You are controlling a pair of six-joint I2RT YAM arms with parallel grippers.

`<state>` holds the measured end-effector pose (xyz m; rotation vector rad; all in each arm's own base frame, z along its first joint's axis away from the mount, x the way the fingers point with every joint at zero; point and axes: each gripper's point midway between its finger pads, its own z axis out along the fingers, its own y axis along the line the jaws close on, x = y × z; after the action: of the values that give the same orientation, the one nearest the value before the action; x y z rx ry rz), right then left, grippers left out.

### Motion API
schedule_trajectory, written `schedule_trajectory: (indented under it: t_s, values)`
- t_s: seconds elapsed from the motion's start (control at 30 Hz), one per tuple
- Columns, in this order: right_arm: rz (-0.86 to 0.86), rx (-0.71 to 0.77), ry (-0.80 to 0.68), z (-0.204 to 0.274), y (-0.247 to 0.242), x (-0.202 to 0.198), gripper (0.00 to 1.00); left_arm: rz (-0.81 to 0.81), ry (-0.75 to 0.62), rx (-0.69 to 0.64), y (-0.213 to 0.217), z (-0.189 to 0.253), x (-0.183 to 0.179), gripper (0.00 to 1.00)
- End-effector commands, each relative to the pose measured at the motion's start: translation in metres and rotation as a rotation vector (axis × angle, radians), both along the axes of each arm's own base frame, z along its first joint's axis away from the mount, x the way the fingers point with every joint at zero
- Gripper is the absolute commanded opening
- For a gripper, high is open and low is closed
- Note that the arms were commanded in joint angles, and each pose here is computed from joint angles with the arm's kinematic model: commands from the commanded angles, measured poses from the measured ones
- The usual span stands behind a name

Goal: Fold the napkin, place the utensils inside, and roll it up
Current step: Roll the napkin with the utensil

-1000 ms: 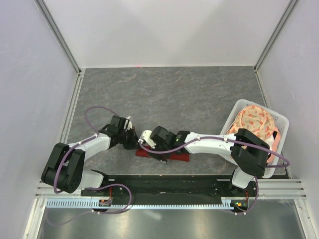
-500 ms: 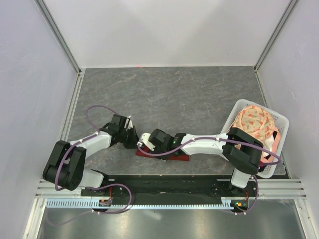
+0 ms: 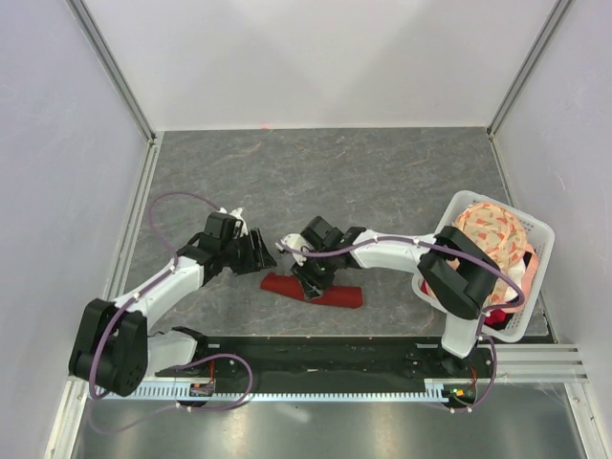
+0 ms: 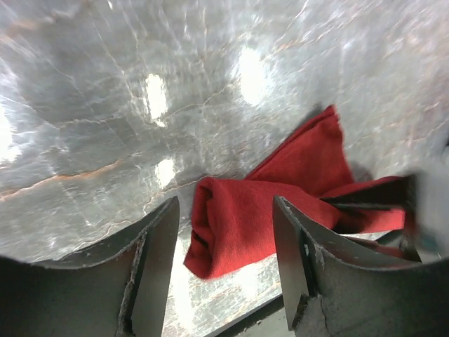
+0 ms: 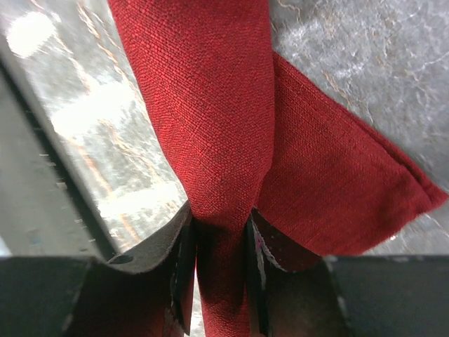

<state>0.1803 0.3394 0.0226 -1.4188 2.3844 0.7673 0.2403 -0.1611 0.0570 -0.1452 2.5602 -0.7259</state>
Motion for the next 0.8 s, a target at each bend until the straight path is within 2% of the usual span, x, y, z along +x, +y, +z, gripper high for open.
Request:
schedule_trajectory:
  t_s: [0.0, 0.23, 0.67, 0.73, 0.77]
  values:
    - [0.012, -0.010, 0.319, -0.013, -0.010, -0.035, 0.35, 0.027, -0.099, 0.039, 0.010, 0.016, 0.009, 0.62]
    - [-0.034, 0.056, 0.528, -0.011, -0.008, -0.031, 0.35, -0.024, -0.131, -0.084, -0.005, 0.018, -0.008, 0.60]
    - [-0.106, 0.069, 0.639, -0.023, -0.012, -0.019, 0.35, -0.080, -0.089, -0.184, -0.021, 0.000, -0.020, 0.52]
    - [-0.112, 0.069, 0.645, -0.024, -0.013, -0.018, 0.36, -0.080, -0.076, -0.197, -0.022, -0.007, -0.023, 0.49]
    - [-0.116, 0.070, 0.644, -0.025, -0.013, -0.016, 0.37, -0.083, -0.078, -0.202, -0.022, -0.009, -0.023, 0.42]
